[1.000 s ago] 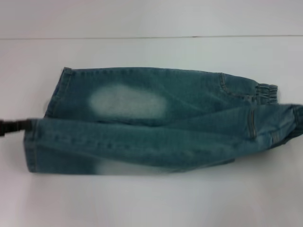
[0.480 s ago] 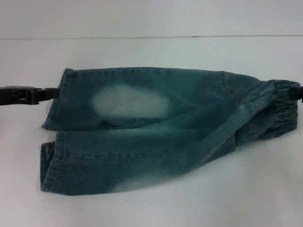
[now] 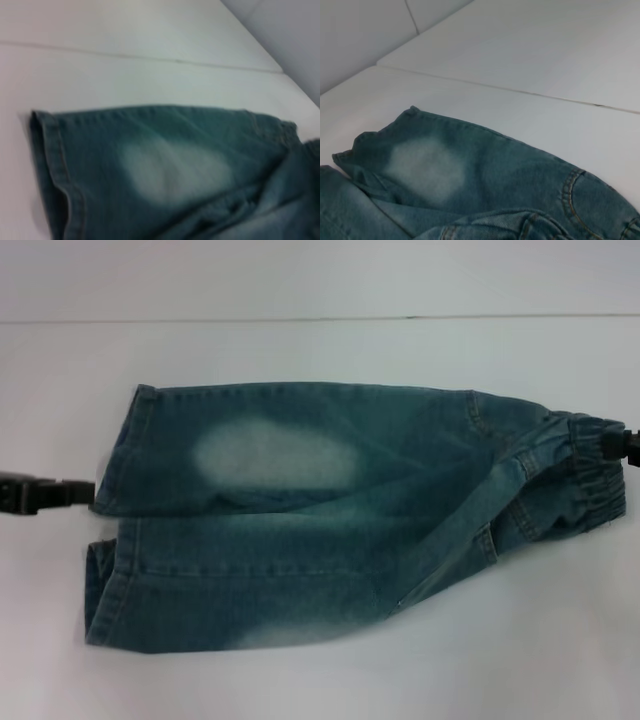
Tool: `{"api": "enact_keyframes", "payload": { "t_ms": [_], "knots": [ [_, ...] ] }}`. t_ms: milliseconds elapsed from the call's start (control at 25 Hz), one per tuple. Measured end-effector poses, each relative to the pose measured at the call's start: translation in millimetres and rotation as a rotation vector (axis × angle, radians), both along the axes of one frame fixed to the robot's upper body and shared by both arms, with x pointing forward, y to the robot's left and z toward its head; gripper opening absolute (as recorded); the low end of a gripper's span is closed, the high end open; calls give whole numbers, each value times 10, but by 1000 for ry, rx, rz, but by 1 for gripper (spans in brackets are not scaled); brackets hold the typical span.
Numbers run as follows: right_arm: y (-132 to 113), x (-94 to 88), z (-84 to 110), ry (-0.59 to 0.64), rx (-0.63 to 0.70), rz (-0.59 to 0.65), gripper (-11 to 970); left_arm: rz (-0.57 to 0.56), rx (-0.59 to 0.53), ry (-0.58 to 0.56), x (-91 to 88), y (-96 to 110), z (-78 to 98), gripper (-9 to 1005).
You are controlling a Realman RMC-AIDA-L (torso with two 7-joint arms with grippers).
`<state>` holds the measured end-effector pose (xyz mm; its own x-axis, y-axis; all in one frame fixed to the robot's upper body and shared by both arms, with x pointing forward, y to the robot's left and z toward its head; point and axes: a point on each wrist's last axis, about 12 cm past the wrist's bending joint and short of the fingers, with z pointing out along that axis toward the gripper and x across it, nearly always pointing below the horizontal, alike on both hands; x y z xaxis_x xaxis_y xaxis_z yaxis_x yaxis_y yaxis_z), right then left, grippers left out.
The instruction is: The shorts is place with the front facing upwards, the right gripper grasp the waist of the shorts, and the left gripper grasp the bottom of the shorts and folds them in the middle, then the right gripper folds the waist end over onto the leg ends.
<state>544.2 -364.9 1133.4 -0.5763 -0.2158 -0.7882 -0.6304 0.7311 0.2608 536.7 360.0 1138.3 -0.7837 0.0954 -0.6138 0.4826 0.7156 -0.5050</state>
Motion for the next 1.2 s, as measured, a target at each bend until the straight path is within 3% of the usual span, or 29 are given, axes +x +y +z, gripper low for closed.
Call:
{"api": "enact_keyframes", "payload": {
  "t_ms": [160, 240, 480, 920, 1120, 1200],
  "knots": [
    [30, 13, -5, 3, -4, 15, 36, -9, 43, 81, -28, 20, 0, 80],
    [45, 20, -7, 4, -8, 24, 36, -9, 65, 107, -13, 7, -14, 222],
    [107, 36, -19, 4, -14, 47, 36, -46, 118, 169, 64, -101, -117, 437],
    [156, 38, -46, 9, -16, 64, 35, -68, 209, 245, 226, -242, -242, 680],
    [166, 41, -50, 11, -19, 69, 35, -98, 220, 272, 263, -328, -259, 895],
    [168, 42, -51, 10, -19, 70, 35, -107, 223, 278, 273, -353, -249, 894]
  ]
}}
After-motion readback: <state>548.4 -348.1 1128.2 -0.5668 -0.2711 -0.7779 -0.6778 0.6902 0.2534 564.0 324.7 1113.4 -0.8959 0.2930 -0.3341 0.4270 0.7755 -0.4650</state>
